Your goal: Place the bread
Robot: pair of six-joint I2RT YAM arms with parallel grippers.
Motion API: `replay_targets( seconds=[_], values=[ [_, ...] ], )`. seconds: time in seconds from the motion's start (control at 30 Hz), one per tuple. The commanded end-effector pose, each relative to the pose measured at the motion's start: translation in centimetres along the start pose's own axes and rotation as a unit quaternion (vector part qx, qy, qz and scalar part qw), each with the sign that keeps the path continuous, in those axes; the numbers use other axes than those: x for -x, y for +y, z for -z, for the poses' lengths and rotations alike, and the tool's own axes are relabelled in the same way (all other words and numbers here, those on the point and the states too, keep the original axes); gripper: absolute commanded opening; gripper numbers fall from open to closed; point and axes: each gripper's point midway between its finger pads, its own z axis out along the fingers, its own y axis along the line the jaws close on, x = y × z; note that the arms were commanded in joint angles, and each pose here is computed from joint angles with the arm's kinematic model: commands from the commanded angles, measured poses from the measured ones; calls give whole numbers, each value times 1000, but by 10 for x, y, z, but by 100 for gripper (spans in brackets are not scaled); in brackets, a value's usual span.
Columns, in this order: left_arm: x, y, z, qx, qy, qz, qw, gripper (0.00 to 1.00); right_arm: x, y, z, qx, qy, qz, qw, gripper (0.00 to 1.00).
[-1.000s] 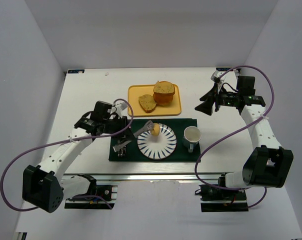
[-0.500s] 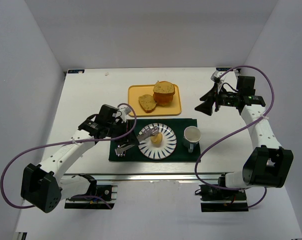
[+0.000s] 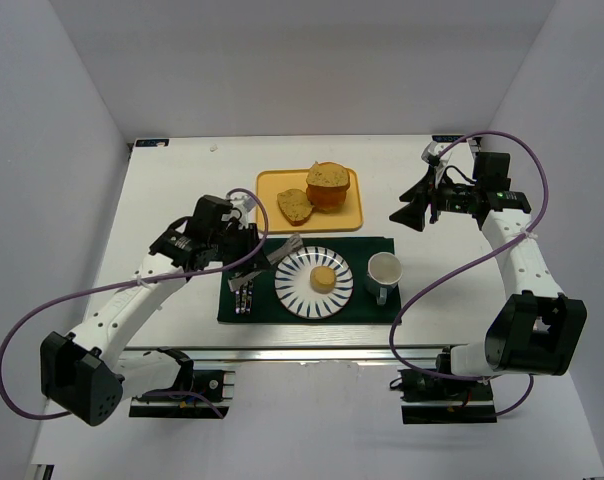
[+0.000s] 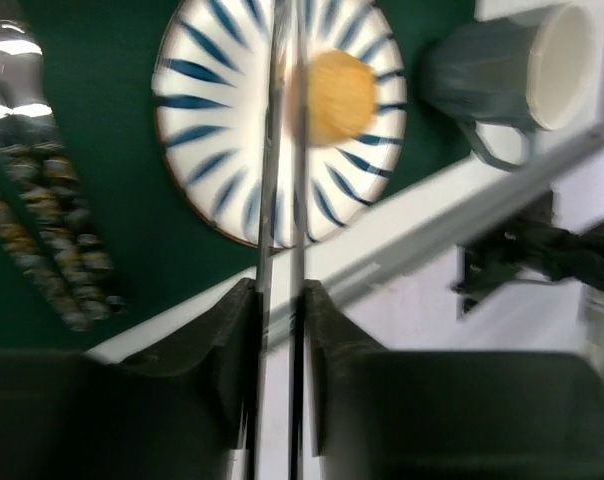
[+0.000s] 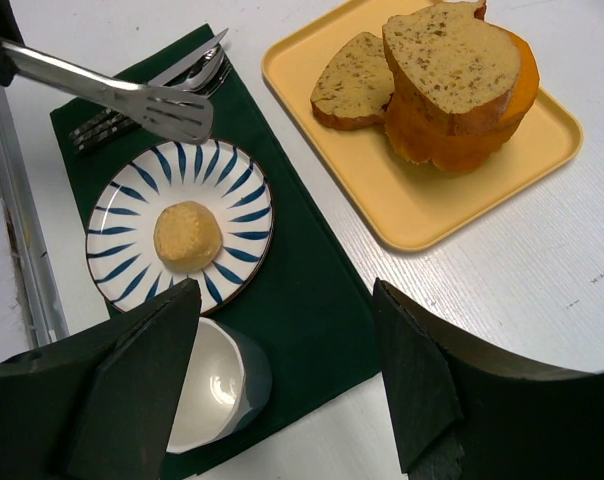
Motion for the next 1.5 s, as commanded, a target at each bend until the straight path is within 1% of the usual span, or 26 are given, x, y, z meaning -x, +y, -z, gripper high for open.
replay_targets(
  seconds=[0.0,0.07,0.13,0.2,0.23,0.27,0.3,0.33,0.37,0.4,0.43,0.47,0.5,0.53,0.57,0.7,0.77,0.87,0.9,0.97,1.0,1.07,1.1,1.3,1.4,1.47],
  values=[
    [35,29,16,93,-77,9,993,31,9,7,5,2,-11,18,1000,75],
    [49,55,22,135,-101,25,985,27,9,7,5,3,-11,17,1000,75],
    [74,99,37,182,-147,56,971,27,9,8,5,5,-11,19,1000,75],
    [97,136,52,217,-193,61,955,30,8,7,5,6,-10,18,1000,75],
    [102,160,55,263,-202,66,941,31,9,7,5,6,-10,21,1000,75],
    [106,173,56,281,-207,62,935,31,10,7,5,5,-10,23,1000,74],
    [119,184,59,294,-229,53,926,33,9,7,5,6,-9,21,1000,75],
    [123,195,58,312,-232,32,921,35,10,6,5,5,-10,24,1000,75],
    [114,211,47,326,-218,24,919,35,10,6,5,4,-10,23,1000,75],
    [127,216,44,323,-240,5,915,36,10,5,5,2,-9,23,1000,76],
    [126,223,39,328,-235,-18,915,39,11,5,5,1,-10,25,1000,77],
    [115,236,27,336,-216,-20,917,44,11,4,6,-3,-7,26,1000,78],
    [120,239,22,331,-224,-29,916,45,9,3,6,-4,-5,26,1000,78],
    [117,244,15,330,-212,-47,919,46,8,4,7,-6,-2,26,1000,78],
    [110,254,5,333,-196,-45,921,50,7,3,7,-9,1,29,1000,79],
    [93,272,-15,330,-159,-39,930,54,2,4,8,-12,9,29,999,79],
    [85,277,-20,329,-147,-35,932,56,1,4,8,-14,12,25,1000,80],
    [69,283,-25,327,-125,-24,936,63,-9,-1,7,-24,22,8,999,83],
    [67,282,-26,325,-123,-22,937,63,-11,-2,6,-28,23,0,999,84],
    [66,279,-22,324,-130,-15,937,68,-12,-9,7,-50,26,-15,998,89],
    [66,286,-13,331,-139,0,933,70,-14,-11,7,-57,27,-29,998,89],
    [72,278,-1,329,-166,6,930,94,-15,-15,8,-73,33,-39,996,89],
    [75,274,4,327,-177,10,928,98,-15,-18,9,-84,33,-44,995,89],
    [84,225,37,268,-266,29,926,98,-11,-57,22,-209,37,-110,971,89],
    [82,198,55,232,-304,37,923,98,-5,-64,25,-223,36,-104,969,89],
    [80,182,61,204,-317,41,925,98,3,-62,22,-206,26,-97,973,89]
  ],
)
